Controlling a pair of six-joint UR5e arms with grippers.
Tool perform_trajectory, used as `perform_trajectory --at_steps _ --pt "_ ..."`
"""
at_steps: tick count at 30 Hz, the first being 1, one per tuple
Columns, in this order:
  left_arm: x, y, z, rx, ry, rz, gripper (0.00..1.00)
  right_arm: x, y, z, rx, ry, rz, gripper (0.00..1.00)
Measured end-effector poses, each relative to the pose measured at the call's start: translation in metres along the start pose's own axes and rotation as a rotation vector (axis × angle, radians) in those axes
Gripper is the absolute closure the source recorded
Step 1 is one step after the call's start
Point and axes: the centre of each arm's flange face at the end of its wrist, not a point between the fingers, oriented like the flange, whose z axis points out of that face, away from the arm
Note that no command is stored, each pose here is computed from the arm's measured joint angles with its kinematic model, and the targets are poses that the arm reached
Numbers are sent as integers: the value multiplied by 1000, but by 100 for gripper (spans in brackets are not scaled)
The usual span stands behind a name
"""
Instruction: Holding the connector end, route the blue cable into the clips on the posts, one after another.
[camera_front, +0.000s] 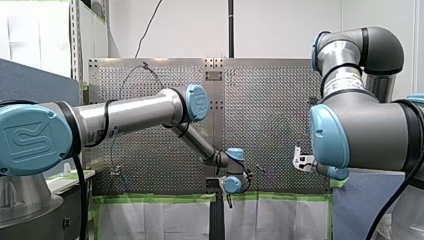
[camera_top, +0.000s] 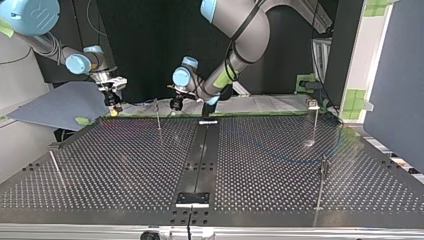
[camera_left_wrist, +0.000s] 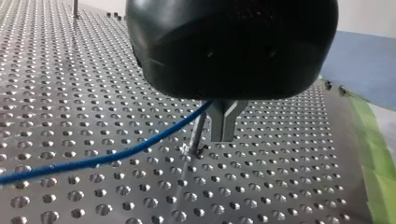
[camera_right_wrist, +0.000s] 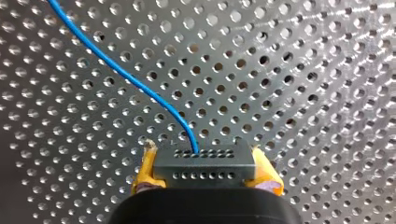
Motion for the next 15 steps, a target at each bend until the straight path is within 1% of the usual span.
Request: perform_trajectory --at_steps 2,5,9,13,15 --pt "-5 -1 4 -4 -5 -12 100 2 2 2 -7 8 -5 100" --pt "-13 -2 10 -14 -13 -20 100 5 7 4 -26 22 -12 100" --pt "-22 1 16 -32 -18 -22 100 7 13 6 -58 45 -21 100" --pt "-24 4 18 -41 -14 -21 100 9 18 7 -93 65 -23 100" --pt "-24 5 18 -43 -11 -19 100 9 19 7 -105 70 -23 100"
